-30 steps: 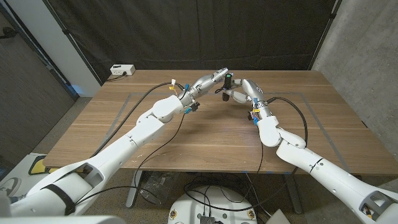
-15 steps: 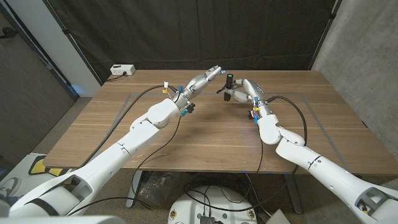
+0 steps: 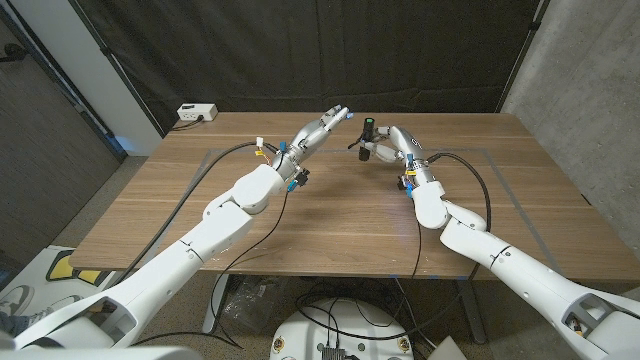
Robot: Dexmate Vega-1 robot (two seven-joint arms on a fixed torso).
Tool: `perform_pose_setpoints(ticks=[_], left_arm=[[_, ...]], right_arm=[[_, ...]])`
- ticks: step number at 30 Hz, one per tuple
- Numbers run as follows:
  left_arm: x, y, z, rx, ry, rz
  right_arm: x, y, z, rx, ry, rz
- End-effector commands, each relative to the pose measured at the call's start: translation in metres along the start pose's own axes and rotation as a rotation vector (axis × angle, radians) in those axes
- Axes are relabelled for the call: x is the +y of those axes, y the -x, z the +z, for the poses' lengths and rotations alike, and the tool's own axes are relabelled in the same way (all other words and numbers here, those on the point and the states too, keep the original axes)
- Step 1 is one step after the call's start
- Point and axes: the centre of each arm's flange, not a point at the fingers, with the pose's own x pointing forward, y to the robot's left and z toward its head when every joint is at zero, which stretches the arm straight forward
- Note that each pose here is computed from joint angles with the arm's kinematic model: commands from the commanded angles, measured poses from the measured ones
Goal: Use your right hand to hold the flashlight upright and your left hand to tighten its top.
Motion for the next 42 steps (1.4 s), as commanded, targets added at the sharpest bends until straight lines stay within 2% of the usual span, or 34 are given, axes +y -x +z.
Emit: perform_pose_setpoints(ticks=[1, 31, 42], left_arm=[[-0.002, -0.002, -0.002, 0.012, -0.006, -0.003], [-0.01, -0.011, -0.004, -0.009, 0.011, -0.061], [-0.012, -0.017, -0.006, -0.002, 0.016, -0.074]], right_arm=[[-0.001, -0.002, 0.005, -0.031, 0.032, -0.022], [0.0, -0.002, 0.011, -0.054, 0.046, -0.022], [-0.013, -0.002, 0.021, -0.09, 0.046, -0.067]])
